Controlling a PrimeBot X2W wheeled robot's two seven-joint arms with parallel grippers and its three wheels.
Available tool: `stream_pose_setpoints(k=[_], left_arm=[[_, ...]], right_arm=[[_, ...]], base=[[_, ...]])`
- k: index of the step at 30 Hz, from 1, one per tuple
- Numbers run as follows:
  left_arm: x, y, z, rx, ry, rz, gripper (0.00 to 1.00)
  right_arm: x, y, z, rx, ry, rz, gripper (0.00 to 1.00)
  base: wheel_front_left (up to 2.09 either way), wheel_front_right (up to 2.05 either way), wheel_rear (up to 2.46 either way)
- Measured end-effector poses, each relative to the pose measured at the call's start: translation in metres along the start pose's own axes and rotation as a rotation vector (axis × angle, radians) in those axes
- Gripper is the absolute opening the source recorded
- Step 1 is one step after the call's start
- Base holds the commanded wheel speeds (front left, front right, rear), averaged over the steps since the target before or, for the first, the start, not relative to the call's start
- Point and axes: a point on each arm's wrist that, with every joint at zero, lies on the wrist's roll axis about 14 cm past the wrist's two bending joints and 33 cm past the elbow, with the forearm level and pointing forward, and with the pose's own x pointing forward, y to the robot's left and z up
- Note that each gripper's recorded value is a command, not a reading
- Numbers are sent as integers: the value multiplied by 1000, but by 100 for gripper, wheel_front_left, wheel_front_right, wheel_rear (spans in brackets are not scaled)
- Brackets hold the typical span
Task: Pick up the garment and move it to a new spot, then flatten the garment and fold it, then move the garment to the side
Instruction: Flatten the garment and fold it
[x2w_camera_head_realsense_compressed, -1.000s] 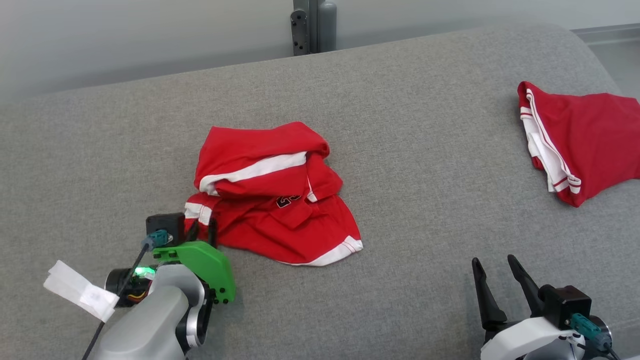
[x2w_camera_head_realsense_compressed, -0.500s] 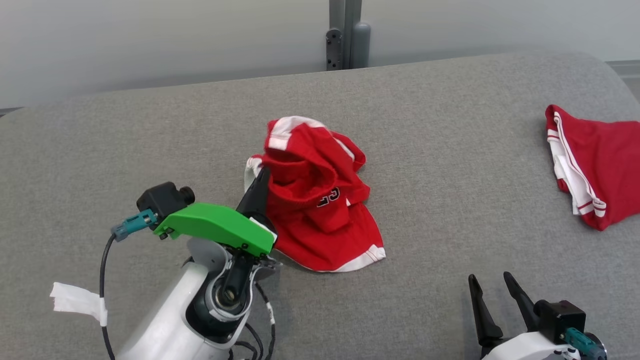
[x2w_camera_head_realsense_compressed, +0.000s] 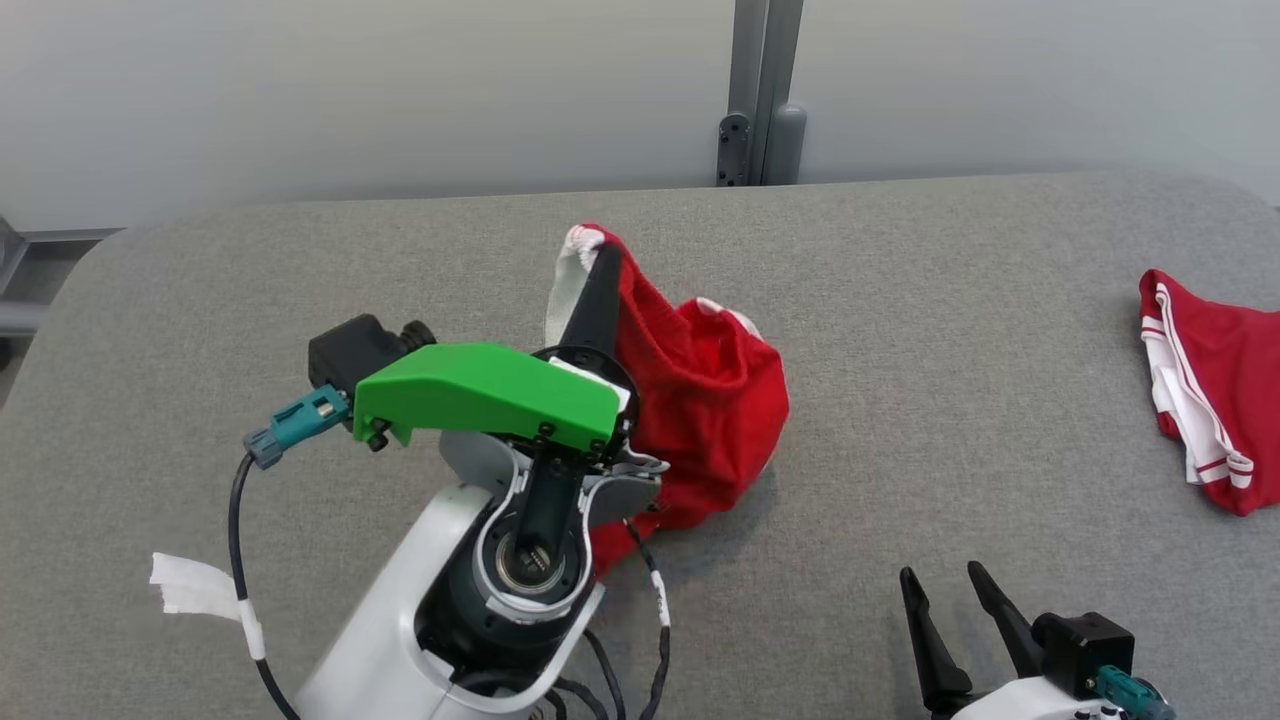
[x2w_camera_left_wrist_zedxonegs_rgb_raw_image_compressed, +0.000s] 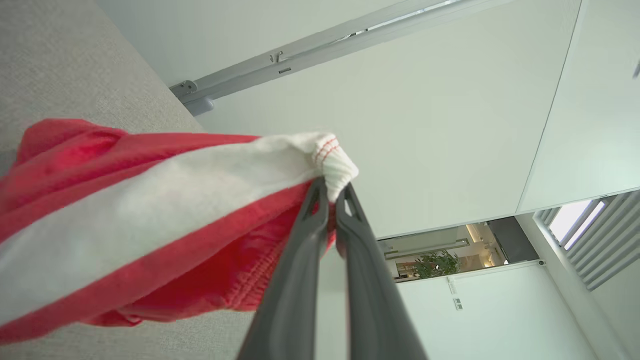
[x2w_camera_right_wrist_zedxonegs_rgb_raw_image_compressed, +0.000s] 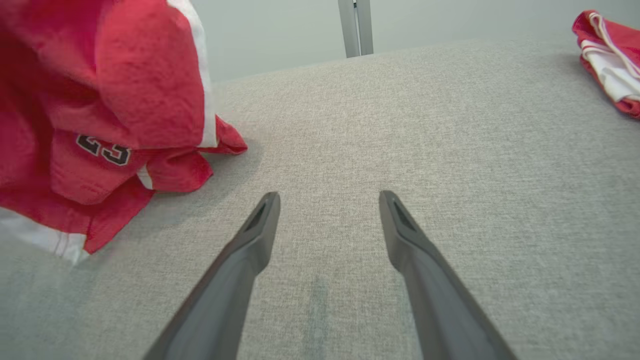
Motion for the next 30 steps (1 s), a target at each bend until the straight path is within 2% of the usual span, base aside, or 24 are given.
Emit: stream_pose_setpoints(k=[3, 7, 10, 14, 19, 30], left_arm=[[0, -7, -11, -19, 36, -11, 0], [9, -15, -10, 64, 5, -50, 0], [21, -14, 8, 123, -72, -51, 0], [34, -16, 36, 147, -163, -54, 0], [40, -22, 49, 140, -200, -70, 0], [38, -45, 10, 124, -78, -163, 0]], right_arm=[[-1, 3, -2, 10, 5, 7, 100], [-1, -1, -2, 18, 3, -8, 100], [-3, -7, -3, 18, 6, -29, 100], [-6, -13, -4, 15, 9, -49, 100], [-10, -18, -2, 16, 1, -67, 100], [-14, -20, 0, 14, -7, -75, 100]], base=[[0, 0, 0], [0, 0, 0], [0, 0, 0], [0, 0, 0], [0, 0, 0], [0, 0, 0]])
